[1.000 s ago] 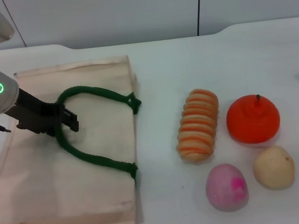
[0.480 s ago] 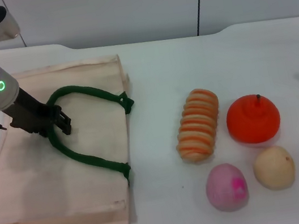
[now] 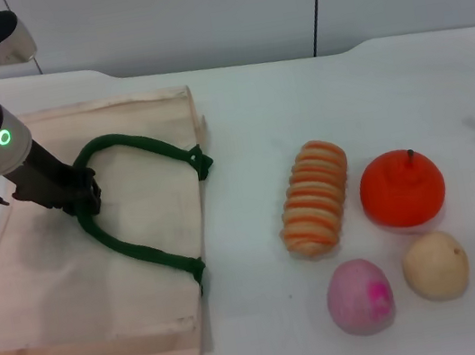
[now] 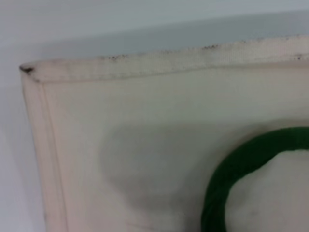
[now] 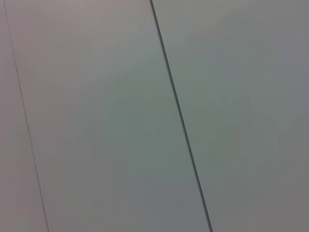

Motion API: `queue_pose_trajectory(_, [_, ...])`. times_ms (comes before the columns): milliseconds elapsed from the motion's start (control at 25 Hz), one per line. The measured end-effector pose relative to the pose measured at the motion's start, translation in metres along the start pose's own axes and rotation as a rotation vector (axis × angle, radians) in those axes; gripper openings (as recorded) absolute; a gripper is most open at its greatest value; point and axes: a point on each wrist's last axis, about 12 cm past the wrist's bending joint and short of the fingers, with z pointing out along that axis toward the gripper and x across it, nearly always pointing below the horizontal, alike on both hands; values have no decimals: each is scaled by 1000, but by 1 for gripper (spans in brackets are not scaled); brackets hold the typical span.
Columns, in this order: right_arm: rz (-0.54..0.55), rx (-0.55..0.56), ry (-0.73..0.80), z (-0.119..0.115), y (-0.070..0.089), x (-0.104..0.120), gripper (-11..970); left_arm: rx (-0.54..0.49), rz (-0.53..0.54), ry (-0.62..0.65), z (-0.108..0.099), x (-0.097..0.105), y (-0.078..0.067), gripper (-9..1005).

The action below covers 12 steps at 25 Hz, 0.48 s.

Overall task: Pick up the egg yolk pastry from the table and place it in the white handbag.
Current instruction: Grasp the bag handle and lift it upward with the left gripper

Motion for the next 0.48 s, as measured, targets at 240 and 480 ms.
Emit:
queue_pose_trajectory(240, [2, -3, -2, 1, 1, 0, 839, -16, 4, -15, 0, -2, 1, 302])
queue_pose_trajectory(480, [3, -4, -3, 1, 1, 0, 838, -23, 18, -27, 1, -3, 0, 216])
